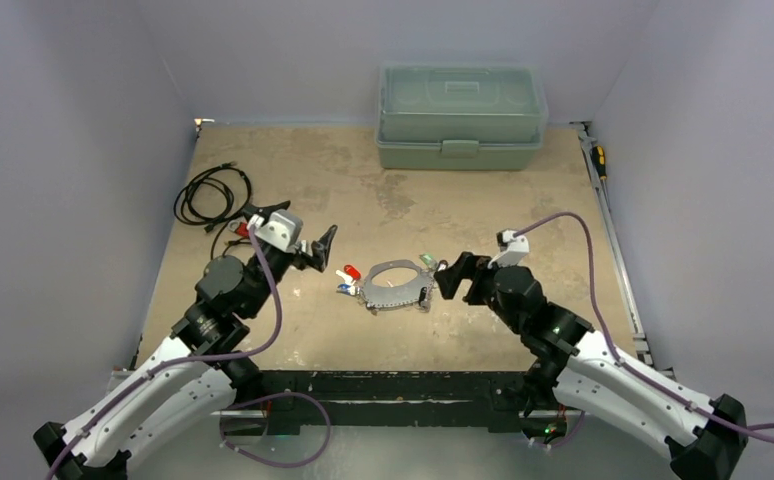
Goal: Put the keys on the keyring
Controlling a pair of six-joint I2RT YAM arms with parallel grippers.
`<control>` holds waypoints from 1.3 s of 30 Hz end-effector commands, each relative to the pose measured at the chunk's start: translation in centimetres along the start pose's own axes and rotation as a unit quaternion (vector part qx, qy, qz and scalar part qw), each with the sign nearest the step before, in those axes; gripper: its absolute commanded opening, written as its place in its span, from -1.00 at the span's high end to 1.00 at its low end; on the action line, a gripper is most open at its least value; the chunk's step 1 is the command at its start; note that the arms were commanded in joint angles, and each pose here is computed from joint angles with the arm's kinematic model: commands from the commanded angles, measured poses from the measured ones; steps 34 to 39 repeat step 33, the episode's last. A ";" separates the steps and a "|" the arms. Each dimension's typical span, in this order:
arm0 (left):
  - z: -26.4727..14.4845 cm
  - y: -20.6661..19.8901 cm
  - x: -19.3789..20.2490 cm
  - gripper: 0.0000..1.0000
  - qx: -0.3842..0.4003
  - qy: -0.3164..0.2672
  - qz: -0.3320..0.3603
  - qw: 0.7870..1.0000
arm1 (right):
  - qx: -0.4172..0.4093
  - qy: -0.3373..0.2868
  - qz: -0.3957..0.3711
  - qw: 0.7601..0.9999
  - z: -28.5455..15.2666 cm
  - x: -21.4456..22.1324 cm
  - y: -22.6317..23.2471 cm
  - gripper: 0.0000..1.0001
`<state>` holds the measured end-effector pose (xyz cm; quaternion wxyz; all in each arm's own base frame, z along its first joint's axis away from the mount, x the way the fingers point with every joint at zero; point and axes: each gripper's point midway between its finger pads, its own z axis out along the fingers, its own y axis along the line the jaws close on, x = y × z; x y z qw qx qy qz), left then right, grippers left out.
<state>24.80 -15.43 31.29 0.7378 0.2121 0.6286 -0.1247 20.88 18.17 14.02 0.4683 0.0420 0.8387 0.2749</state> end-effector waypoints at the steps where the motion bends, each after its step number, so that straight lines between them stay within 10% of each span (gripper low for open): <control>1: 0.7 1.5 0.1 -0.97 -0.056 -0.002 -0.048 0.997 | 0.046 -0.140 0.031 0.989 -1.1 -7.9 0.4 -0.98; 12: 0.6 4.0 1.2 -0.99 -0.147 0.025 -0.091 0.985 | 0.068 -0.262 0.012 0.963 -5.3 -17.1 2.4 -0.98; 39: 0.5 4.0 0.9 -0.98 -0.141 0.019 -0.087 0.986 | 0.022 -0.298 0.020 0.954 -5.2 -18.2 4.0 -0.98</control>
